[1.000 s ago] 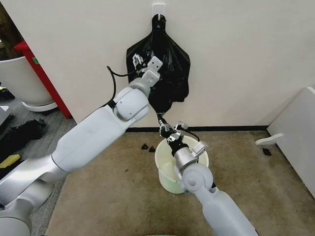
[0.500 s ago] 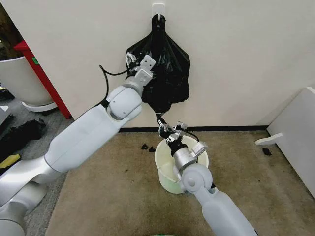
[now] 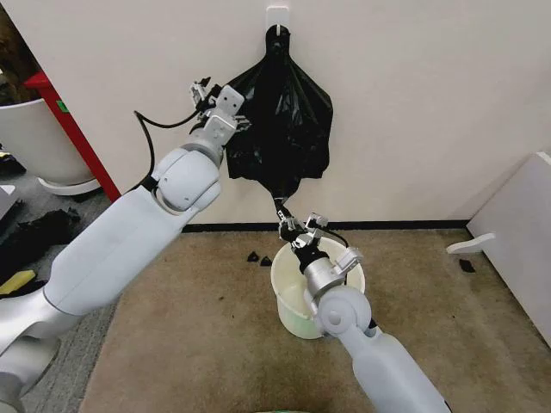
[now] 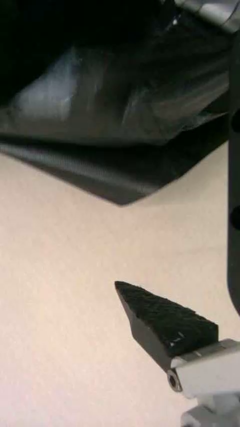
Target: Place the garbage bag over the trash bin.
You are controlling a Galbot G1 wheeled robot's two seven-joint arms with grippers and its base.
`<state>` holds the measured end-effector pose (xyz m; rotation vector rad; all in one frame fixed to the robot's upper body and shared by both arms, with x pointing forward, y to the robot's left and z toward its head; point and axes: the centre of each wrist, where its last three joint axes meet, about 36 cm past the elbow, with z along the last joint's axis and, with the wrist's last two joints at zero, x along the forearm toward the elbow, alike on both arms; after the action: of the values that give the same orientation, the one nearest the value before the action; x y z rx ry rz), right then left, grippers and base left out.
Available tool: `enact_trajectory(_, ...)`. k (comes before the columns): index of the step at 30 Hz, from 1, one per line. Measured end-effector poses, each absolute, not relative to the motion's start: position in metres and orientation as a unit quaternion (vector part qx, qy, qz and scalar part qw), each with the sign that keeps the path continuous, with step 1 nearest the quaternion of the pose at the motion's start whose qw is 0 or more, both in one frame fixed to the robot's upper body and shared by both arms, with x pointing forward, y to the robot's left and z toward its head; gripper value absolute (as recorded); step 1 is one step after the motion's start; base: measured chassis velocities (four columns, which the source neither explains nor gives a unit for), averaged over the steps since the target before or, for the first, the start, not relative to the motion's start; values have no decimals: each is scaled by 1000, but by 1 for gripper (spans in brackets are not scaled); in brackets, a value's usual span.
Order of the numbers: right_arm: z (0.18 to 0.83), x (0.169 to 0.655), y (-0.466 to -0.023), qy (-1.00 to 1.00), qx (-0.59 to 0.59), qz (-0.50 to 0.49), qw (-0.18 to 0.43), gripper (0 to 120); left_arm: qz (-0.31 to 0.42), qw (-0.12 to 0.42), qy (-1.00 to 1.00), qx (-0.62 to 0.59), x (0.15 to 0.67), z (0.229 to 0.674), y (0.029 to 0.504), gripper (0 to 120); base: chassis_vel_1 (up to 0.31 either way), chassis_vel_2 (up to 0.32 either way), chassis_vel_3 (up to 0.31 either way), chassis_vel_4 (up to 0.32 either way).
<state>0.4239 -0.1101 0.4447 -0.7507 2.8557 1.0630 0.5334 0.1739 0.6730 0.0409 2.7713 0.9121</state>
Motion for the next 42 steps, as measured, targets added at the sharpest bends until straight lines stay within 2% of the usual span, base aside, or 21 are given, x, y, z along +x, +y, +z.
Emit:
enact_trajectory(13, 443, 426, -112, 913, -236, 334, 1, 0, 294, 121, 947, 51, 484, 688, 186, 100, 0, 0, 0, 0)
enact_trajectory(22, 443, 425, -105, 912, -246, 327, 1, 0, 287, 98, 946, 116, 477, 669, 149, 100, 0, 0, 0, 0)
enact_trajectory(30, 440, 423, -107, 914, -244, 325, 0, 0, 291, 98, 947, 98, 497, 664, 130, 100, 0, 0, 0, 0)
enact_trajectory(42, 438, 420, -107, 913, -247, 324, -2, 0, 296, 95, 949, 60, 528, 657, 139, 100, 0, 0, 0, 0)
